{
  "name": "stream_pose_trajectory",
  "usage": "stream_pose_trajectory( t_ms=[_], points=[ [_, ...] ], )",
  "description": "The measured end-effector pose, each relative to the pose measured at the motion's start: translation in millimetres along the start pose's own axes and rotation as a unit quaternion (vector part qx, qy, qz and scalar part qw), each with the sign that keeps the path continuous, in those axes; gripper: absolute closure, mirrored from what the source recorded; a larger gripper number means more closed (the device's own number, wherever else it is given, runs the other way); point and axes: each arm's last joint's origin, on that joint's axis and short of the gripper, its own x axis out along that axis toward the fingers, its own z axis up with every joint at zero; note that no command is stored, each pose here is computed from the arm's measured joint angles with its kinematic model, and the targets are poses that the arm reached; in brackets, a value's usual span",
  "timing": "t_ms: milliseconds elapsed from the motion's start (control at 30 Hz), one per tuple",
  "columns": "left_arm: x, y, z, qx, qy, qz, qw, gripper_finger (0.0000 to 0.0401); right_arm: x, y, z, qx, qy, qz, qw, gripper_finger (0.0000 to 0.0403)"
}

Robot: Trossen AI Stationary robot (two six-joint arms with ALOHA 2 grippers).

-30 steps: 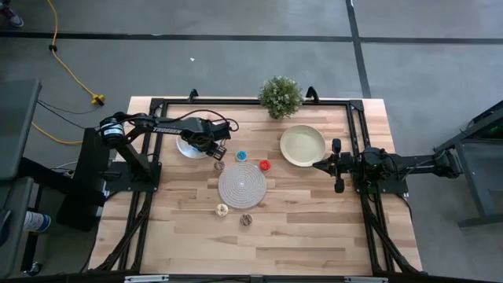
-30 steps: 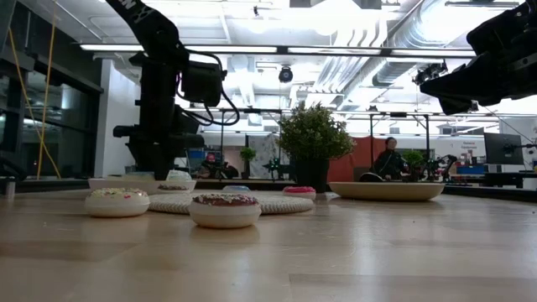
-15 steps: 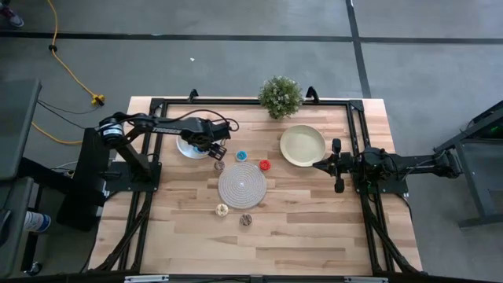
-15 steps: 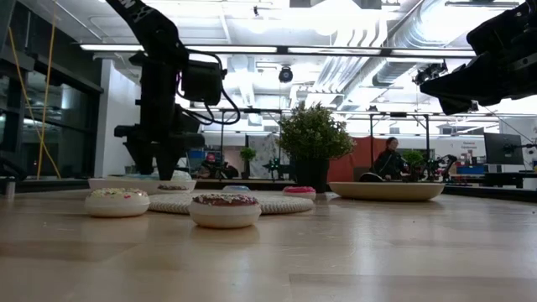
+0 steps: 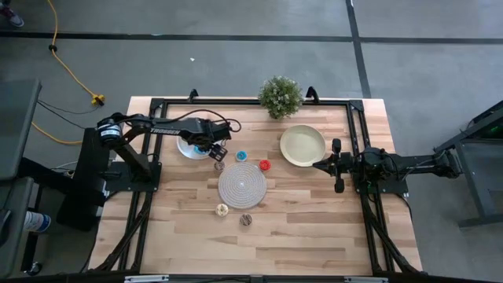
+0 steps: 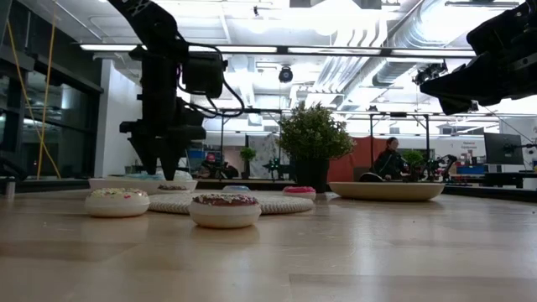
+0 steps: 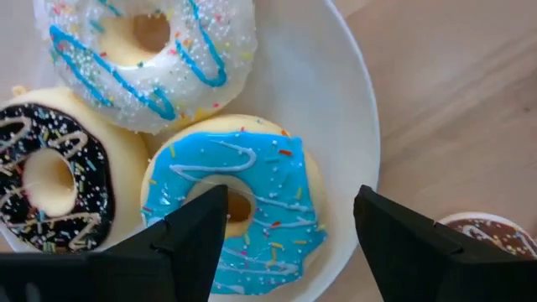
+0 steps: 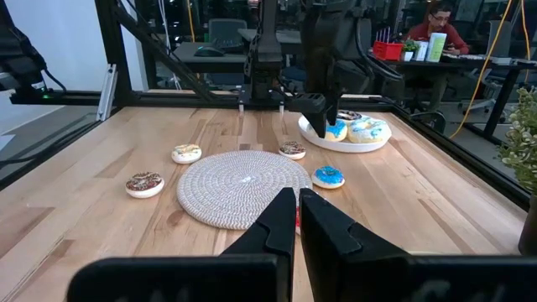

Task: Pick & Place donuts
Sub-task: Put the large blue donut on the white plate, then put the small white donut on the brown plate

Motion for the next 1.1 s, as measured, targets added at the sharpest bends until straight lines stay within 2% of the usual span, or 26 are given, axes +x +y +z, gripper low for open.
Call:
stream_pose_trajectory(
  t_ms=[367,600,867,1100],
  points=[
    [-9.4,1.6,3.0,0.0,-0.012,-0.003,1.0,0.0151,0.0,0.0,0.1,0.0,0.0,0.0,1.0,0.0391],
    [-25.7,5.4,0.0,-0.003,-0.028,-0.022,0.999,0.0151,0.0,0.0,0.1,0.0,0.0,0.0,1.0,0.0391],
    [-61.4,4.7,-13.1,0.099,-0.074,-0.084,0.989,0.0151,0.0,0.0,0.1,0.0,0.0,0.0,1.0,0.0391],
    [-96.5,6.1,-33.8,0.14,-0.124,-0.13,0.974,0.0151,0.0,0.0,0.1,0.0,0.0,0.0,1.0,0.0391]
  ],
)
